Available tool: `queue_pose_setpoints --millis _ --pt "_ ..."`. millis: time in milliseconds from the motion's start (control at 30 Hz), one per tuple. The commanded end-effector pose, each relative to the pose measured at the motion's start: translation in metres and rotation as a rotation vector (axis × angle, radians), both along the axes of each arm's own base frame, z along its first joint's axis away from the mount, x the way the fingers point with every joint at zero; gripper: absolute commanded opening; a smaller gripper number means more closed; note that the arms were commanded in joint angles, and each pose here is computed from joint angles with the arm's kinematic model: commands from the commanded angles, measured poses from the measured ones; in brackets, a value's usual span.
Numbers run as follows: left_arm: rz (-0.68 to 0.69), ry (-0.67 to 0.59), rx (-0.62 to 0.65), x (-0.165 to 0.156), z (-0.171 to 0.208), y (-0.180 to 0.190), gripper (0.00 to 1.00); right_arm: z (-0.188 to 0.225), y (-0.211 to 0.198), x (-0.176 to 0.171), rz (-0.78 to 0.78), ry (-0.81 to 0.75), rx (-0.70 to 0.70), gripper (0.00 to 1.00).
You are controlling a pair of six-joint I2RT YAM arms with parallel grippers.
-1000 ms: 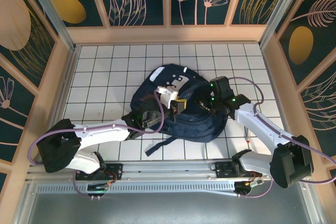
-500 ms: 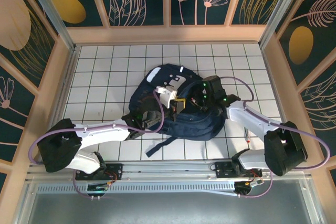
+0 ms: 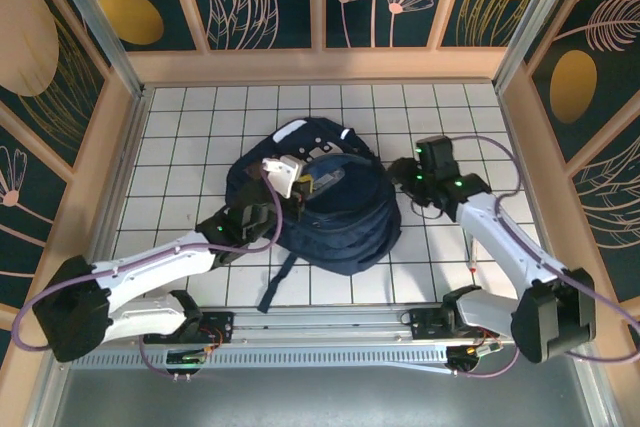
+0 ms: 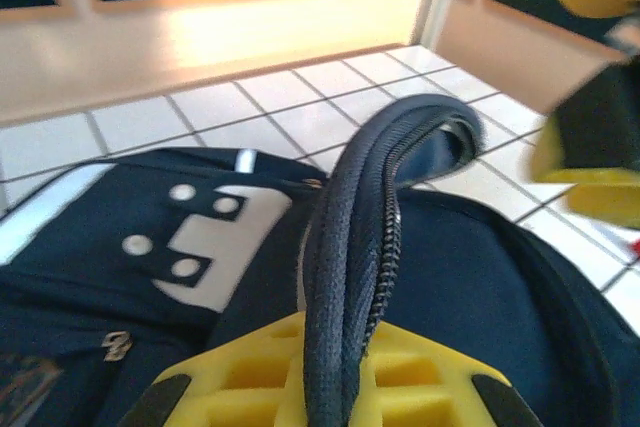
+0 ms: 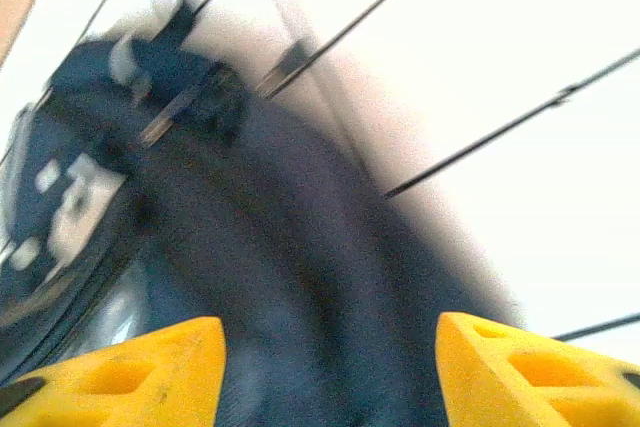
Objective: Pack the student bag
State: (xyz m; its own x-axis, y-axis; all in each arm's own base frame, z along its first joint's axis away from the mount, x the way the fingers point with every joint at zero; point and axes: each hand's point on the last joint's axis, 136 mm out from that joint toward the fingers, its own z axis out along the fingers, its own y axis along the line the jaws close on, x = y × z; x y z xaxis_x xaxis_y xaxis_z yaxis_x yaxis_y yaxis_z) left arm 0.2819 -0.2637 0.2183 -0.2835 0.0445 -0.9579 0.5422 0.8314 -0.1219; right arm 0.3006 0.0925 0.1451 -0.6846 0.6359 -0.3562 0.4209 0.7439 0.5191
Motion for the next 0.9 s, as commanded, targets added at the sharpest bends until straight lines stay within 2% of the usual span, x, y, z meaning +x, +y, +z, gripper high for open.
queue_pose_setpoints --millis 0,67,200,333,400,500,633,733,800,867 --pt "0.057 -0.088 0.007 0.005 0.026 0.019 0.0 -0.03 -0.061 -0.027 -0.15 0.131 -0.129 0.66" --pt "0.082 -0.089 0.003 0.006 0.032 0.027 0.0 -0.033 -0.088 -0.028 -0.228 0.145 -0.145 0.73" --pt "0.082 -0.147 -0.046 0.007 0.068 0.029 0.0 -0.038 -0.125 -0.037 -0.383 0.193 -0.133 0.77" --pt "0.107 -0.184 0.002 0.015 0.083 0.032 0.0 -0.027 -0.15 -0.043 -0.532 0.18 -0.277 0.81" --pt "0.122 -0.169 0.007 0.018 0.081 0.035 0.0 -0.013 -0.146 -0.036 -0.574 0.125 -0.343 0.84" --pt "0.095 -0.144 0.019 0.017 0.081 0.032 0.0 -0.005 -0.11 -0.017 -0.554 0.051 -0.312 0.85" --pt "0.109 -0.077 0.021 0.012 0.07 0.039 0.0 -0.021 -0.054 -0.005 -0.429 0.074 -0.241 0.85" --pt "0.088 -0.027 -0.022 0.003 0.064 0.039 0.0 -0.036 -0.07 -0.007 -0.364 0.122 -0.305 0.87" --pt "0.027 -0.015 -0.054 -0.005 0.061 0.031 0.0 -0.044 -0.099 -0.011 -0.352 0.141 -0.348 0.87" --pt "-0.026 0.006 -0.075 -0.011 0.053 0.023 0.0 -0.051 -0.134 -0.022 -0.403 0.168 -0.362 0.87"
